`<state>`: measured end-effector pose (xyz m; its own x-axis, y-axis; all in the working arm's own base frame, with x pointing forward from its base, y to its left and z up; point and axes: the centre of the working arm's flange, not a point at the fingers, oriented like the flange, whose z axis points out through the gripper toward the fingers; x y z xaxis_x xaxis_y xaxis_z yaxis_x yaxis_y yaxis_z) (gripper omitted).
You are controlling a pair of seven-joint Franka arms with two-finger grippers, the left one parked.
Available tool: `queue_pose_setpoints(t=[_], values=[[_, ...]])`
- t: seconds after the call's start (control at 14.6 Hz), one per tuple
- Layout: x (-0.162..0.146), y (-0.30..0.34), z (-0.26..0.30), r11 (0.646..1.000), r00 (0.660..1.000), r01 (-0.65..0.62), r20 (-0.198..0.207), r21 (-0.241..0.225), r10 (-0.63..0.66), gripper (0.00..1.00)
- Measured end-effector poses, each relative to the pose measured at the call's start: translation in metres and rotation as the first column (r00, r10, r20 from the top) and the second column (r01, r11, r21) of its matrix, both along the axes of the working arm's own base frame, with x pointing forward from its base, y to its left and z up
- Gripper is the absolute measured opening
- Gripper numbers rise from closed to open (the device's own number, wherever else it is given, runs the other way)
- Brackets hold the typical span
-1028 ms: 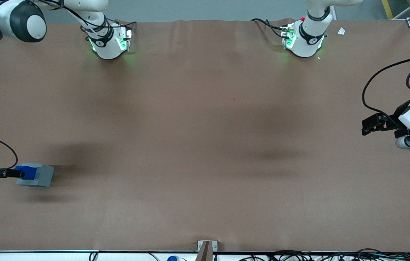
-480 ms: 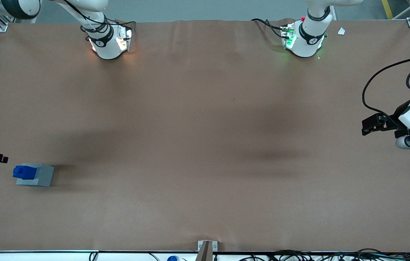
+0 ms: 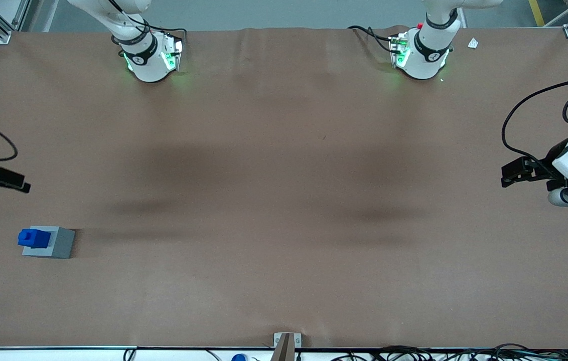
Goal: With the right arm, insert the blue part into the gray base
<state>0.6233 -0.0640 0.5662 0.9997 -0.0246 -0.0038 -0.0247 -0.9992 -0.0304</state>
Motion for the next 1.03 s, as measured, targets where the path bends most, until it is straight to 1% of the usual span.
queue_pose_setpoints(t=[0.21,0.48,0.69,1.03], values=[[-0.026,0.025,0.037,1.0,1.0,0.019,-0.008,0.0,-0.019,1.0],[-0.052,0.028,0.063,1.0,0.999,0.028,-0.031,-0.001,-0.028,1.0],[-0.062,0.038,0.074,1.0,0.999,0.021,-0.031,-0.001,-0.021,1.0],[-0.063,0.057,0.072,1.0,0.999,0.029,-0.037,-0.003,-0.029,1.0]])
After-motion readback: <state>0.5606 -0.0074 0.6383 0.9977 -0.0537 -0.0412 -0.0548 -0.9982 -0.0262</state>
